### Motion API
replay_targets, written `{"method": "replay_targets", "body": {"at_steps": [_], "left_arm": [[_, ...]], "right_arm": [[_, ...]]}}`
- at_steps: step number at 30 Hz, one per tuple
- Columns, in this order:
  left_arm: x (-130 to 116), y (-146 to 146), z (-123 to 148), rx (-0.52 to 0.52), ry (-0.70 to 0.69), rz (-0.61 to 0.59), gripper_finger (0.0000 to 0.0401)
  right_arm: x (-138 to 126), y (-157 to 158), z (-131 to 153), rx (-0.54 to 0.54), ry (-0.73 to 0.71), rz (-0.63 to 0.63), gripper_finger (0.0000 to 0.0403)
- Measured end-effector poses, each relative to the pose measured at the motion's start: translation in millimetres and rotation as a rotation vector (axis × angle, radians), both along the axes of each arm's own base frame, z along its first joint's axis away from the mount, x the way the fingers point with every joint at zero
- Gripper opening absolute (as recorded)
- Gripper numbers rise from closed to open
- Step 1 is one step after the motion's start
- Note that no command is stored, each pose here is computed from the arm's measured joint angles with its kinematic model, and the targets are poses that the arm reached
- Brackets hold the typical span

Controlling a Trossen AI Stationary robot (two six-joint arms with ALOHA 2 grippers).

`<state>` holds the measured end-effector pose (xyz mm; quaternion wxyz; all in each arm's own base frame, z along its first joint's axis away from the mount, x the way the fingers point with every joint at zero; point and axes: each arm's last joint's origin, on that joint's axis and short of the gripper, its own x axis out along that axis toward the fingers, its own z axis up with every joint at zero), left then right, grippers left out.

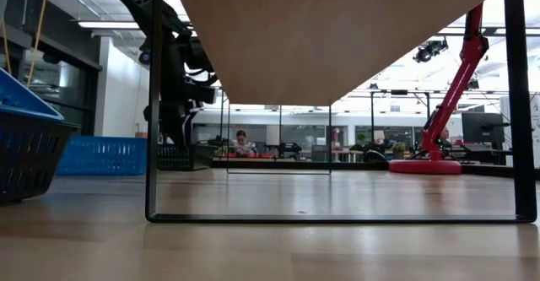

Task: Stack baskets on shelf by color
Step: Stack the top black bin on the black bin on the shelf

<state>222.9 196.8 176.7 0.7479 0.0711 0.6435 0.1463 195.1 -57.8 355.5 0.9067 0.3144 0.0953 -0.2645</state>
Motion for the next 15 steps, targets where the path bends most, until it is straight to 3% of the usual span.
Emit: {"method": "replay_targets", "body": {"at_steps": [7,11,15], "left_arm": [[1,-3,1,-0.01,0.011,0.023,0.002],[4,-4,18,0.007,-0.031,0.05,0.0011],[1,-5,54,0.074,-0.111,0.055,0.0003]], "right_arm": [[0,0,0,0.022,-0.011,-0.006,0.0],[0,0,0,0.025,-0.012,-0.001,0.0],[0,0,0,0.022,-0.011,0.0,0.0]]}}
